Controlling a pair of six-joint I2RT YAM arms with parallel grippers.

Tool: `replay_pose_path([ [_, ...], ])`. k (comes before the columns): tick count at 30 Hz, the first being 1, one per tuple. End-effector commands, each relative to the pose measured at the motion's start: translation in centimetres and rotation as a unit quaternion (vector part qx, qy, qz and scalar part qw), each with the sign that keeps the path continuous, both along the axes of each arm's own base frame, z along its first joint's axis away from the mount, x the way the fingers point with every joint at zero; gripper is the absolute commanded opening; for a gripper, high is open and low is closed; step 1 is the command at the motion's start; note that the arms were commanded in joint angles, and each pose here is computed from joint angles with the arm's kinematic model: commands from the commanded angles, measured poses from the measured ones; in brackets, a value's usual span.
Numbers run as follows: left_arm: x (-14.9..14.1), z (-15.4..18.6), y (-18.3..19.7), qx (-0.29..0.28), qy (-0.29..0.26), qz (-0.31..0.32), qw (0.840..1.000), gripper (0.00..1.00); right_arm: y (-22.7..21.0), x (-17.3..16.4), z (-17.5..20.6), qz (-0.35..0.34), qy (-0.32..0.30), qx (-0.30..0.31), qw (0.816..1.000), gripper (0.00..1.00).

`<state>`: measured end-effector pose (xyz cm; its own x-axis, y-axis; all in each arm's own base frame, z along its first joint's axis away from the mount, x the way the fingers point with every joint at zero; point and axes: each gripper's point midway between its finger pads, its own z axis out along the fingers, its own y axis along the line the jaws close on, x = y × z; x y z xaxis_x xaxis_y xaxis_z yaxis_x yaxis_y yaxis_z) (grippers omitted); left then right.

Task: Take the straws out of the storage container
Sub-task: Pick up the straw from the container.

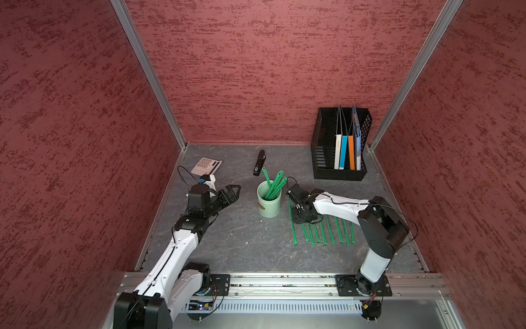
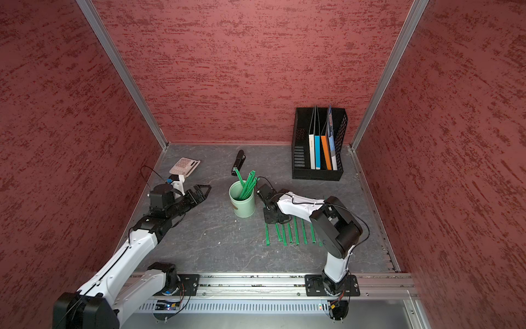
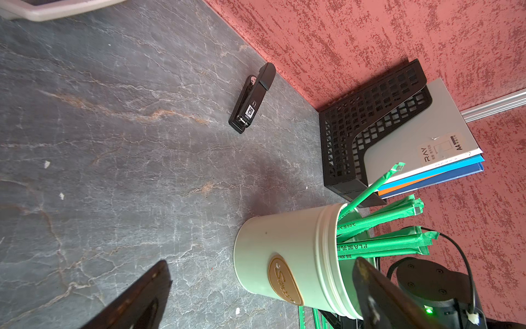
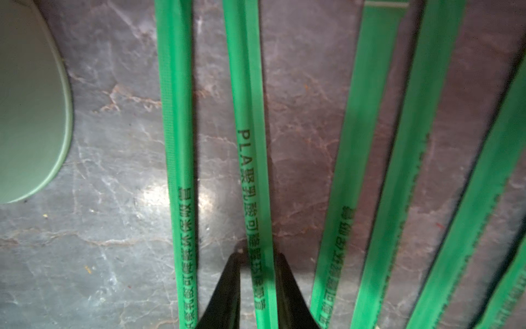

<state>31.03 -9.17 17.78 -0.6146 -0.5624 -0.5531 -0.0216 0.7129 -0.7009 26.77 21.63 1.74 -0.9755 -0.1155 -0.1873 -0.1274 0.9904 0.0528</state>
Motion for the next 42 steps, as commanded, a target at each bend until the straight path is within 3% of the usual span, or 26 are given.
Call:
replay_pose_path([
  [1, 0.3, 1.2, 0.0, 0.003, -0.014, -0.001, 1.000, 1.00, -1.7, -2.4, -1.3, -0.034, 0.044, -0.018, 0.998, 0.18],
  [19, 0.1, 1.2, 0.1, 0.002, -0.016, 0.002, 1.000, 1.00, -1.7, -4.7, -1.0, -0.072, 0.064, 0.014, 0.995, 0.10],
  [24, 0.2, 1.2, 0.1, 0.003, -0.016, 0.001, 1.000, 1.00, -1.5, -4.6, -0.8, -0.071, 0.064, 0.015, 0.995, 0.13],
  [27, 0.2, 1.1, 0.1, 0.003, -0.015, 0.001, 1.000, 1.00, -1.3, -4.4, 0.0, -0.064, 0.051, 0.015, 0.997, 0.23],
  [31, 0.3, 1.1, 0.1, 0.001, -0.016, 0.002, 1.000, 1.00, -1.2, -3.3, 3.7, -0.055, 0.003, 0.023, 0.998, 0.31],
  [35, 0.5, 0.9, 0.0, -0.001, -0.015, 0.003, 1.000, 1.00, -1.0, -2.1, 10.2, -0.038, -0.069, 0.055, 0.995, 0.33],
  [40, 0.8, 0.7, -0.1, -0.009, -0.016, 0.005, 1.000, 1.00, 0.8, -0.2, 19.2, 0.004, -0.182, 0.139, 0.973, 0.34],
  [42, 0.9, 0.7, -0.2, -0.012, -0.016, 0.003, 1.000, 1.00, 1.5, 0.6, 21.0, 0.018, -0.203, 0.148, 0.968, 0.35],
])
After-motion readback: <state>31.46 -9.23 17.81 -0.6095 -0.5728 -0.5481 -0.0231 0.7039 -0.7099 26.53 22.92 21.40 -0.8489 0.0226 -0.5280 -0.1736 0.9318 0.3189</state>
